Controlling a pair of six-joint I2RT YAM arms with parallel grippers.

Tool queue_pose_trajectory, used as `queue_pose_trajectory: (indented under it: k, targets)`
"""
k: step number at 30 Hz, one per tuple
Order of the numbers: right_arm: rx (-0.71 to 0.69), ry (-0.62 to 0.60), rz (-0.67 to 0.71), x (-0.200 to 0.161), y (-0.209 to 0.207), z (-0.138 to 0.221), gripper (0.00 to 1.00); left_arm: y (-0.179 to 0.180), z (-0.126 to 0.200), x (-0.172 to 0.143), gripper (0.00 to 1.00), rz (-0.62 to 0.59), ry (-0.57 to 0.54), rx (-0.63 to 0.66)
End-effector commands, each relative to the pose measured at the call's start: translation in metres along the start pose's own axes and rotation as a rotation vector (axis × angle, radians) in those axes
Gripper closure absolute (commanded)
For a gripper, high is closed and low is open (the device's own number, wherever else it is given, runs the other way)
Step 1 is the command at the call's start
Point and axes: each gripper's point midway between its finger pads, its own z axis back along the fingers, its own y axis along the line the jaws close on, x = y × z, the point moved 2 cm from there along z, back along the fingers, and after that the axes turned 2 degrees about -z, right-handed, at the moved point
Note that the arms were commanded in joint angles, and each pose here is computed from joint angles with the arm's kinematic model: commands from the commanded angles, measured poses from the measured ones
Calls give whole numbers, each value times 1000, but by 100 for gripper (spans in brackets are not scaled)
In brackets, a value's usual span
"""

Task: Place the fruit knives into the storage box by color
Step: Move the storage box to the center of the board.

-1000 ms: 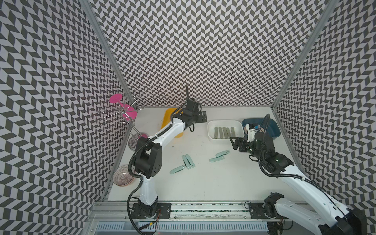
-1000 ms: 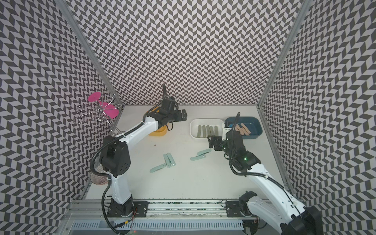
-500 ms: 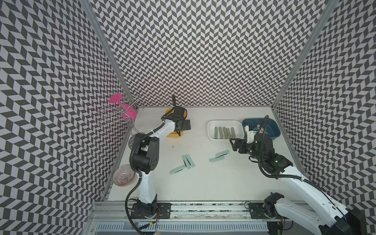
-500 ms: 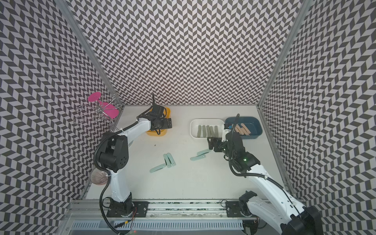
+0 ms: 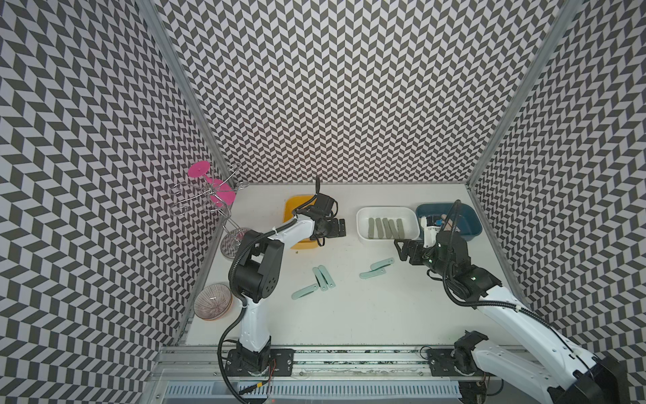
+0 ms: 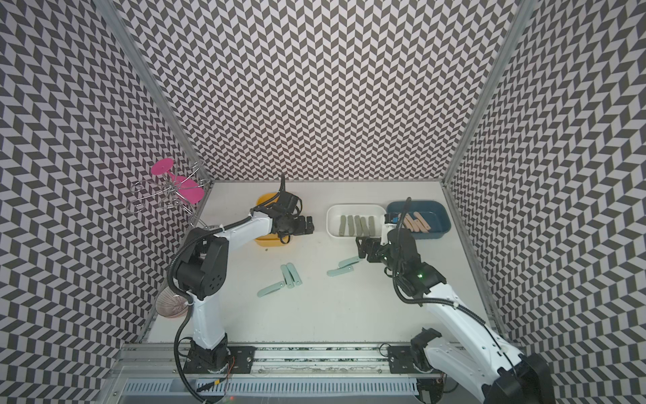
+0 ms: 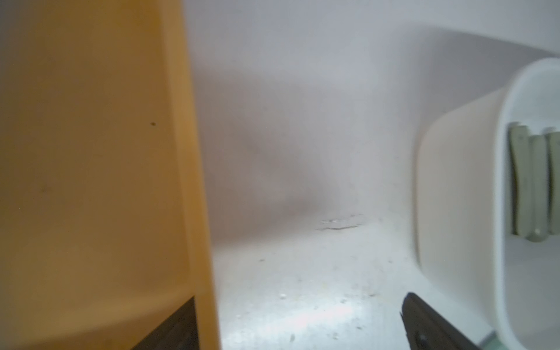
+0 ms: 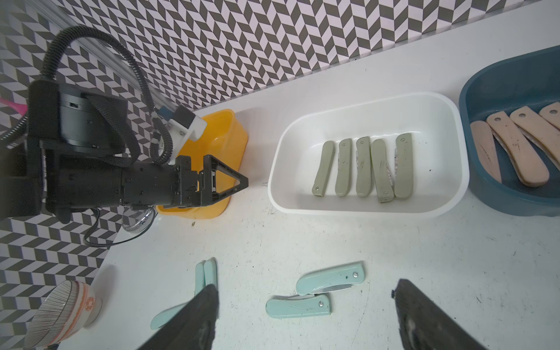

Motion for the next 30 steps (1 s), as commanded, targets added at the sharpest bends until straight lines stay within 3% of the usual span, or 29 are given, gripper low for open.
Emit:
queue_pose_trajectory:
  k: [1,6,15,21,30]
  targets:
    - [14,-50,-6,11,2,2,12,-48,12,31,0,18,-80,-159]
    - [21,-50,-7,13,5,3,12,-45,20,63,0,27,-143,-131]
    - [136,-15,-7,11,24,0,12,56,42,102,0,89,-184,51]
    - [209,43,-19,2,37,-11,13,101,31,88,0,78,-104,168]
    - [270,85,-9,-11,62,-25,13,109,34,50,0,78,-37,176]
